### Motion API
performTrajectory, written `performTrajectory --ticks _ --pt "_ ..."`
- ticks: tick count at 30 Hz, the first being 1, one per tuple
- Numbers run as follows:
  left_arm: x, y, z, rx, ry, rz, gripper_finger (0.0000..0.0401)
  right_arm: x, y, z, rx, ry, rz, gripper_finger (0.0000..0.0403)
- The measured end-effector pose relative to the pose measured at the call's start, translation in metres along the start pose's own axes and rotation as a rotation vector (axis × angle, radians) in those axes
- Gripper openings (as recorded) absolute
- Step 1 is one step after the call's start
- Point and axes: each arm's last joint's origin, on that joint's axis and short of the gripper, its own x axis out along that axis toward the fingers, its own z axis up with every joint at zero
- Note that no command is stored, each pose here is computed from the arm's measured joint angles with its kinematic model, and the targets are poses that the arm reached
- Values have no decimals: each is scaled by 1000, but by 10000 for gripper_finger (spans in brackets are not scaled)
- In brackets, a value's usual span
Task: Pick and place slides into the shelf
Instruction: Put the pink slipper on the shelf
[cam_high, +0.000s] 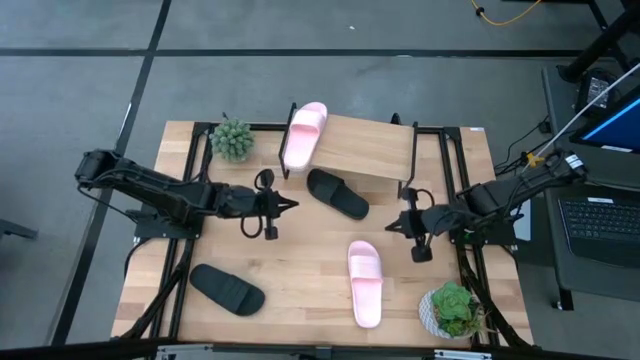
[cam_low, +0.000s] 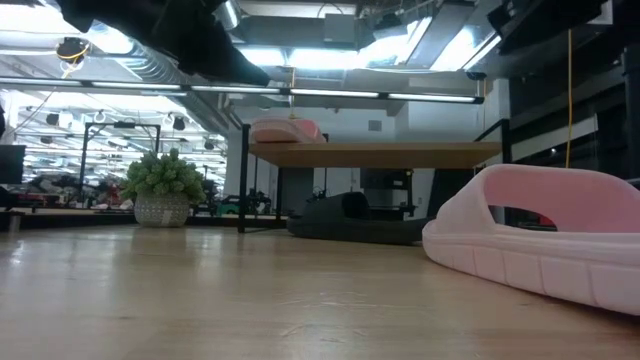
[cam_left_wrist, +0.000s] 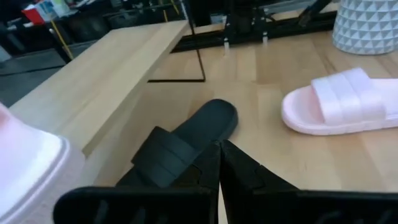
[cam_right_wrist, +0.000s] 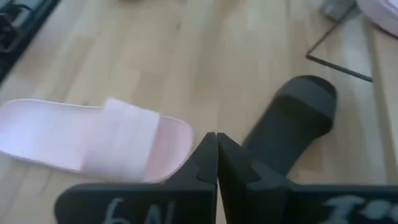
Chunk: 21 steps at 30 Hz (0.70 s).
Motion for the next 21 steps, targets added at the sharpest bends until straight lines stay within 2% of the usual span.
performTrajectory --ticks 5,9,21 --pt "-2 -6 5 2 -46 -23 0 -2 13 2 -87 9 111 2" --pt "-4 -9 6 3 -61 -36 0 -6 22 2 -91 -1 158 2" --pt "-4 -10 9 -10 -91 -36 0 5 46 1 -32 23 137 1"
